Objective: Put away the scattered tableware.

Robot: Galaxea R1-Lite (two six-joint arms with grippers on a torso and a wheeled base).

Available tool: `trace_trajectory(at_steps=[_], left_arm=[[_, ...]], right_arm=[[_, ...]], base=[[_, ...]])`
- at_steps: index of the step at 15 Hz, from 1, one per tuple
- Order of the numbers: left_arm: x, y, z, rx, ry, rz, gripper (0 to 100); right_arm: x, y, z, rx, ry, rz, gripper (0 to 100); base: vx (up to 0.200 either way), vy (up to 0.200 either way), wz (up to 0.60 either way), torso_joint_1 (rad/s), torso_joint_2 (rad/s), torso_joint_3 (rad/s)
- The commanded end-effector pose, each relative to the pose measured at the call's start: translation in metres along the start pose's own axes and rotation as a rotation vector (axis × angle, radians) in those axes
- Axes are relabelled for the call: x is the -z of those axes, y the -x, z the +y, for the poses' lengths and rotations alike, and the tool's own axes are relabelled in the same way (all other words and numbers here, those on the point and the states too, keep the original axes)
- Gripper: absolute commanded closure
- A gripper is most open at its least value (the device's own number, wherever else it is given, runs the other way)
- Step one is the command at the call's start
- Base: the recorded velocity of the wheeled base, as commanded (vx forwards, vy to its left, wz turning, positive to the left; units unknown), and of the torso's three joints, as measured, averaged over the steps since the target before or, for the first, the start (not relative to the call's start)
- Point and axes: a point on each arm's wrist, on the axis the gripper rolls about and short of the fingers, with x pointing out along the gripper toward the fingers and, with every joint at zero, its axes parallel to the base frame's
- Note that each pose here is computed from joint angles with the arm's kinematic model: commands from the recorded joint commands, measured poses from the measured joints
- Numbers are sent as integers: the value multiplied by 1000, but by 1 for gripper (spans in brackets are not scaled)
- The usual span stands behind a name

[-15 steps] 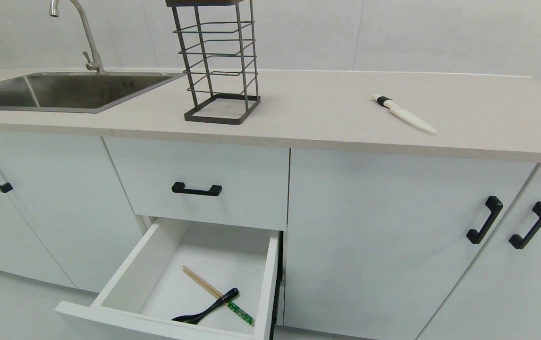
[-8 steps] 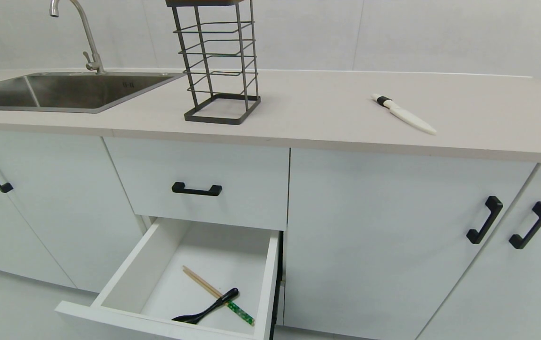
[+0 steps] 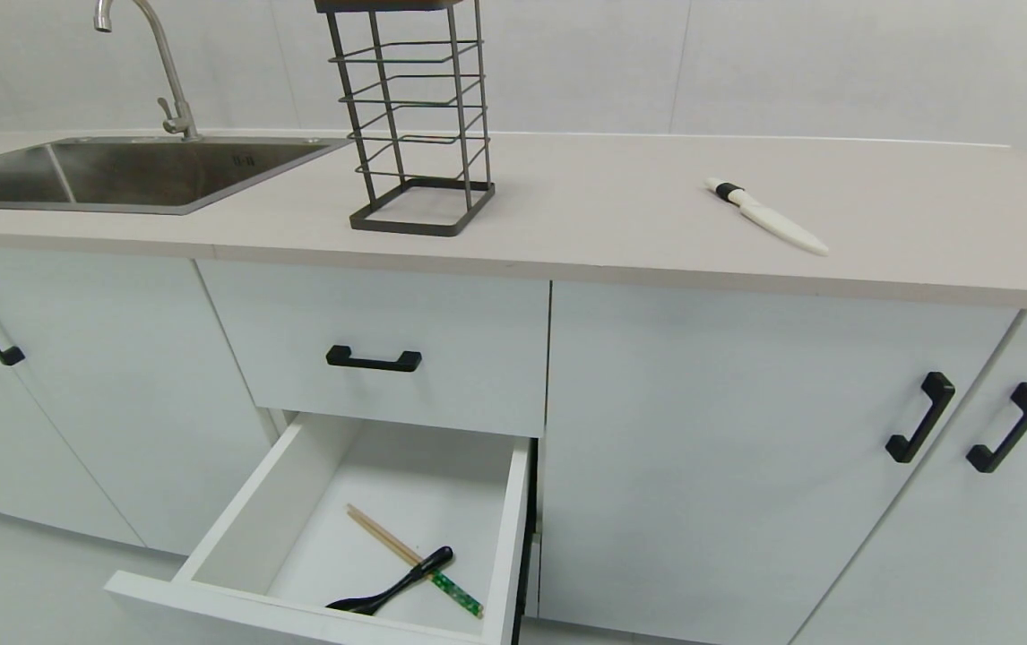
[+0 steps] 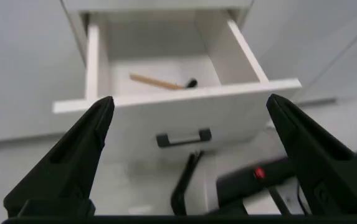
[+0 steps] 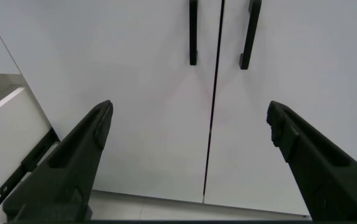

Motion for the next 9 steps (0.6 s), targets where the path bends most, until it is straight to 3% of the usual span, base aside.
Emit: trace_trajectory(at_steps=[1,2,5,8,9], left_arm=[[-8,-24,7,50,56,211,0],[-8,-37,11,59,82,318,0],[-2,-58,17,61,136,485,0],[-9,-78,23,60,143,500,0],[-7,-96,28,60,148,549,0]], right_arm=[[0,0,0,-1,0,1,0],[0,0,0,1,0,1,0],[0,0,0,-1,0,1,0],[0,0,0,-1,-2,1,0],[0,0,0,-1,0,1,0]], base=[[0,0,0,0,0,0],[0,0,0,0,0,0],[0,0,0,0,0,0],[0,0,0,0,0,0],[0,0,0,0,0,0]])
